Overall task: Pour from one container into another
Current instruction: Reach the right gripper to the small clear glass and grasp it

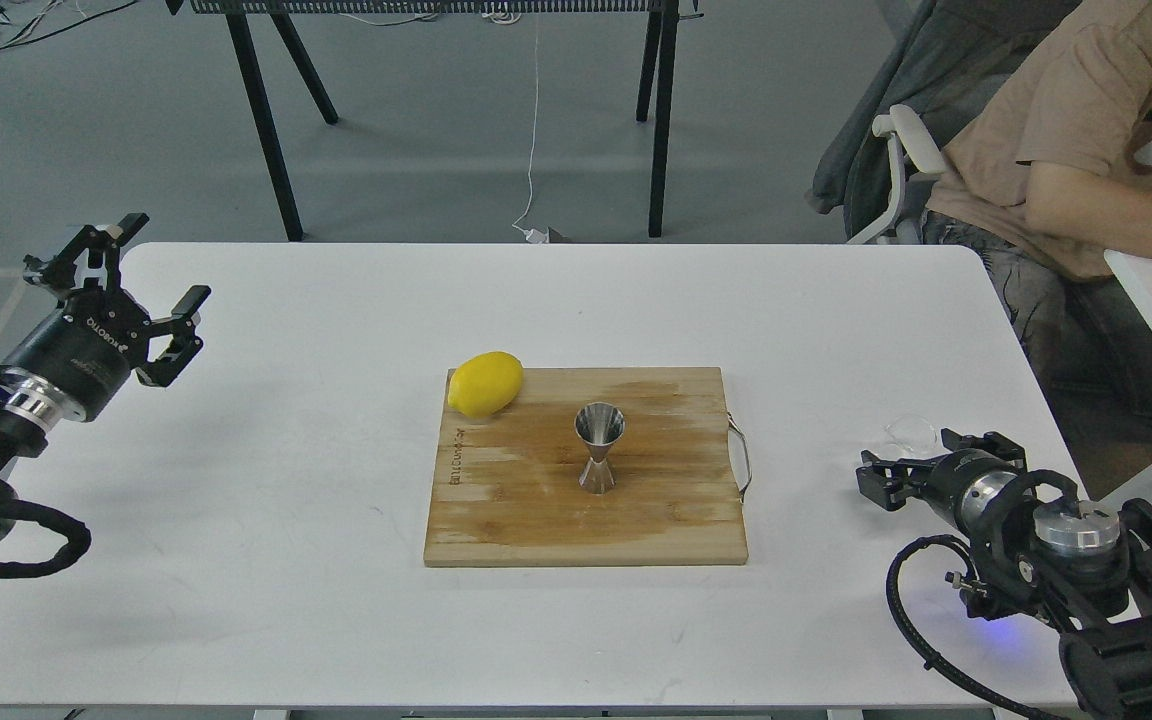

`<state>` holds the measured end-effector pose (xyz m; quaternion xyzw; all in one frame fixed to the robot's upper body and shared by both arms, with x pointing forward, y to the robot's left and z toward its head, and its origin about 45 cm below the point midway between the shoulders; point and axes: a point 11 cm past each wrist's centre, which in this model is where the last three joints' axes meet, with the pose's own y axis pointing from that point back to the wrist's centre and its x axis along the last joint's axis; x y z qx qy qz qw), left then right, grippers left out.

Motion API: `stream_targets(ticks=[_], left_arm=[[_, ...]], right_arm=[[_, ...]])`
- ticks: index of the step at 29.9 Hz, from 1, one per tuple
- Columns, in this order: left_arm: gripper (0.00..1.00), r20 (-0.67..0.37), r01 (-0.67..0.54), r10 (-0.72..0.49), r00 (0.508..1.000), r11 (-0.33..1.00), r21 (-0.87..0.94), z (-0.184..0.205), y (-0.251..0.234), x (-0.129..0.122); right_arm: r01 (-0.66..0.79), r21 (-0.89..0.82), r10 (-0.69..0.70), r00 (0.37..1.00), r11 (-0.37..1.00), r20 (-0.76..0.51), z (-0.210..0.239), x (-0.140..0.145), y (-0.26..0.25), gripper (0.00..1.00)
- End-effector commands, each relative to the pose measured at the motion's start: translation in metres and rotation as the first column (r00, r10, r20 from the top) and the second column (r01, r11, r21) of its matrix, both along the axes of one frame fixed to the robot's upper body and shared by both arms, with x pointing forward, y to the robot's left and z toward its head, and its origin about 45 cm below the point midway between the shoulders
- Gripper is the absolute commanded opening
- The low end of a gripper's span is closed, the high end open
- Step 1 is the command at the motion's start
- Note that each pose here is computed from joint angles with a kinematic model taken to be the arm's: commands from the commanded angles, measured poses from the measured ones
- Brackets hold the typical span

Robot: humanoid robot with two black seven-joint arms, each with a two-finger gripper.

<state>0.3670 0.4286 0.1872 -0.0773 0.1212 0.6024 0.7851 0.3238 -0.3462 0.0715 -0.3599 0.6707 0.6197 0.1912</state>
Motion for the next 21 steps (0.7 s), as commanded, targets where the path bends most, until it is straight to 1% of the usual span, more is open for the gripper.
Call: stream_targets(ticks=[1,7,11,13,21], left_arm=[[0.92,-0.001,-0.001,0.001,1.0,1.0,0.0,-0.0003,0.0002,-0.0001],[0.92,-0.001,-0.004,0.004,1.0,1.0,0.001,-0.0002,0.0013,-0.0001],[0.92,-0.003,-0.009,0.009,1.0,1.0,0.004,-0.0008,0.0032,-0.0004],[0.92,-0.003,-0.01,0.01,1.0,1.0,0.005,-0.001,0.0037,-0.0004],[0.92,-0.003,-0.013,0.013,1.0,1.0,0.006,-0.0009,0.0048,-0.0004]], right_arm=[[-0.011,-0.012,0.011,1.0,1.0,0.015,0.002,0.0042,0.0027,0.87],[-0.021,-0.011,0.021,0.998,1.0,0.053,0.0044,0.0059,0.0031,0.76],[-0.021,-0.013,0.021,0.998,1.0,0.051,0.0025,0.0037,0.0028,0.74],[-0.031,-0.015,0.032,0.998,0.999,0.046,0.0006,0.0024,0.0054,0.72],[-0.037,-0.017,0.038,0.998,0.999,0.041,-0.0013,0.0008,0.007,0.71]])
